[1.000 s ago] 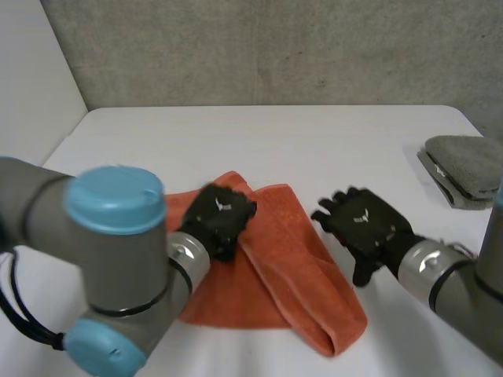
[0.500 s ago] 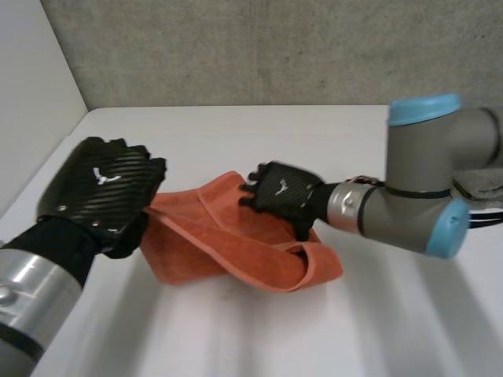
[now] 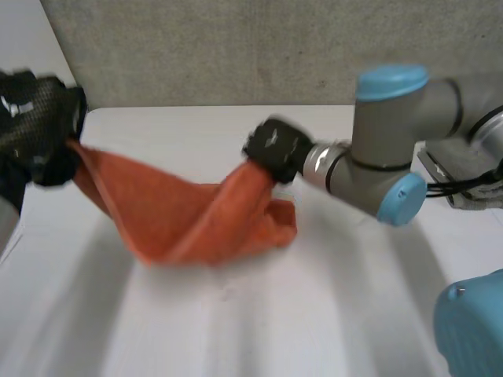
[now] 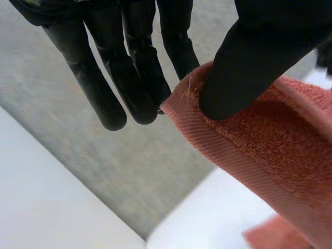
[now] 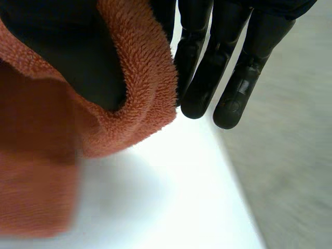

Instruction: Fold the laundry.

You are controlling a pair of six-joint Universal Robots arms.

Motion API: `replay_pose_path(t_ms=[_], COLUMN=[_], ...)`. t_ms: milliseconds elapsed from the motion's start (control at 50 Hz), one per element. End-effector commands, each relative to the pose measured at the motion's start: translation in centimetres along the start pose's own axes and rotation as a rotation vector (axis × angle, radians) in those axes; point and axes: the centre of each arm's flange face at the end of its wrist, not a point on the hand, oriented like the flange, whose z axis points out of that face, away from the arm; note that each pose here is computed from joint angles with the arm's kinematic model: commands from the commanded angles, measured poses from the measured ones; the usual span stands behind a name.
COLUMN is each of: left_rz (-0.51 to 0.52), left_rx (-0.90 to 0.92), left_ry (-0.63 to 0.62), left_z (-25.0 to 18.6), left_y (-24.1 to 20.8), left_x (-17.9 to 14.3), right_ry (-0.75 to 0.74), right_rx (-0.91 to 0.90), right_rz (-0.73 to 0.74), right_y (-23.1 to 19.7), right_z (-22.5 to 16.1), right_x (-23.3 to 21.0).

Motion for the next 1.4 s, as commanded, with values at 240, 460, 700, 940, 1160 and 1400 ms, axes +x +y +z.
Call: replay_pose_path(t_ms=[240,460,700,940,1160,1400], left_rz=[-0.023,-0.018,-0.025,-0.026,-0.042,-0.071], left_rx=[0.073,0.024,0.032,0.055,0.148,0.222], left_ry=[0.003,0.114,0.114,0.083,0.047,0.073], left_z=[6.3,6.0,5.9,6.8,8.6,7.5], left_y=[-0.6,1.0,0.8,0.0,-3.5,-6.3], left_x=[1.6,5.4,5.3,4.6,3.7,4.4], right_ry=[-0.070,0.103,0.153,0.057,0.155,0.172], right_rx=[-0.428,-0.330,-0.394,-0.510,-0.404,-0.222], right_rz=[-0.031,0.053,0.116,0.368,0.893,0.930], right_y=[1.0,0.8,3.5,8.6,10.6,8.9], right_z=[-16.5,-15.2,-15.5,-17.3,-17.9,-15.2], right_x=[-1.6,0.6,2.5,-0.4,-4.4,-7.4])
